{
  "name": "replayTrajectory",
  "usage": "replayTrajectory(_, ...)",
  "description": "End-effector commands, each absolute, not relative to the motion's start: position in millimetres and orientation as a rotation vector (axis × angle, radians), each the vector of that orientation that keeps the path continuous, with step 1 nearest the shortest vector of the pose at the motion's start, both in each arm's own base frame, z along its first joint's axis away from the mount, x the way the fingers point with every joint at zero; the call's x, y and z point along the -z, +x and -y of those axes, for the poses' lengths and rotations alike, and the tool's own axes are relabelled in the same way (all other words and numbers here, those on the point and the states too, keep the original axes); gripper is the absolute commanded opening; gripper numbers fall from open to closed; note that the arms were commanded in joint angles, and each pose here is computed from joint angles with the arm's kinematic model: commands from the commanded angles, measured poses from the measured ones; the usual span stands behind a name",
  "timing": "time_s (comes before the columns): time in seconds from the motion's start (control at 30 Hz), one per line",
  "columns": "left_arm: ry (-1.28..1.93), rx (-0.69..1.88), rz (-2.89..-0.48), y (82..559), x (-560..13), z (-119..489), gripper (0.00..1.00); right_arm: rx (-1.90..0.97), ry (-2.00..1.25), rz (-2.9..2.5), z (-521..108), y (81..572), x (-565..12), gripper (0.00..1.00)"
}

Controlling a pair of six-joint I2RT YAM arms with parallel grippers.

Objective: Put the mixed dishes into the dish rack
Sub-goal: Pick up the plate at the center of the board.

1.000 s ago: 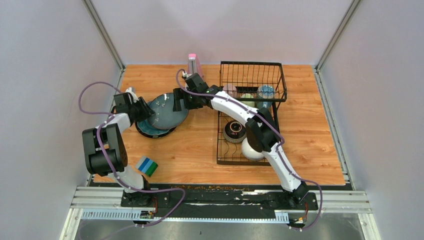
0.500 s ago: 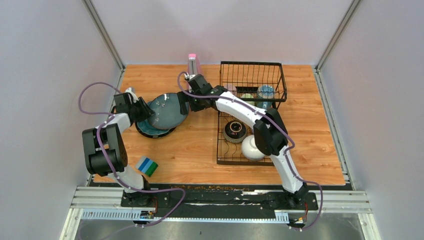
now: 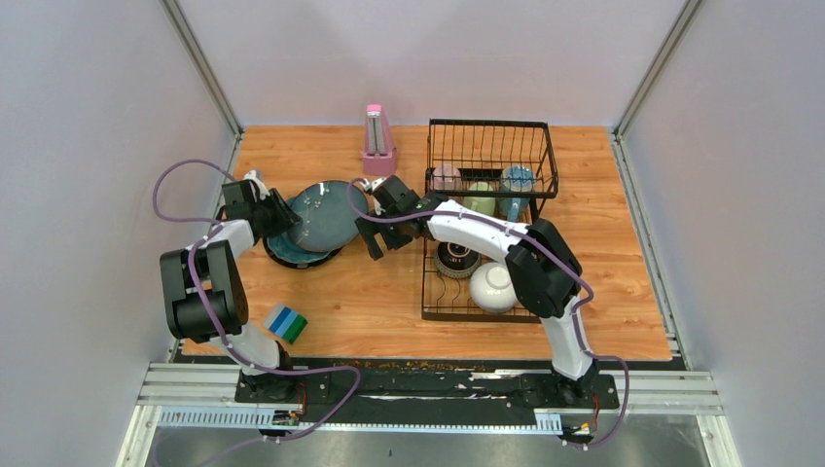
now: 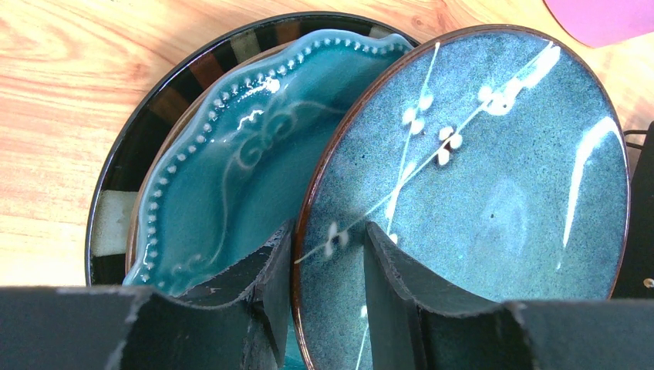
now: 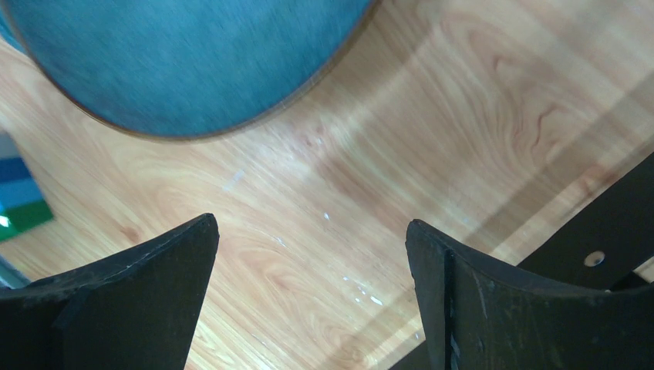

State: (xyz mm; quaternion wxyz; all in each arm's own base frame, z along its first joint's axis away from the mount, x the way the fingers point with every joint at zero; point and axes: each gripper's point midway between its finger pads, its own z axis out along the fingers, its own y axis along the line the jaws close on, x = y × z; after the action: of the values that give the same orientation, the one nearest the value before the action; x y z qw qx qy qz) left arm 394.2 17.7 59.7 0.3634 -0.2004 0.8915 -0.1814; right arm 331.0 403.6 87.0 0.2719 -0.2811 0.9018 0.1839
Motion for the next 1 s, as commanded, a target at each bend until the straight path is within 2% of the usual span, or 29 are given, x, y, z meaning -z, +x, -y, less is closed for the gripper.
replayTrajectory(0.0, -0.521, 0.424, -2.345, 387.8, -53.9, -19.2, 0.43, -0.418, -0.803, -2.369, -387.2, 326.7, -97.9, 0.93)
replayTrajectory(0.23, -0.520, 0.419, -2.346, 386.9, -54.6, -20.0, 0.43, -0.242, -0.808, -2.449, -350.6, 317.0, -66.9, 0.94)
replayTrajectory(0.77, -0.512, 0.417, -2.354, 385.3, -54.7, -19.4, 0.43, -0.197, -0.737, -2.505, -328.9, 318.8, -69.0, 0.95)
replayTrajectory(0.97, -0.513, 0.416, -2.352, 385.3, -54.2, -19.4, 0.43, -0.125, -0.794, -2.565, -305.6, 302.3, -44.9, 0.95)
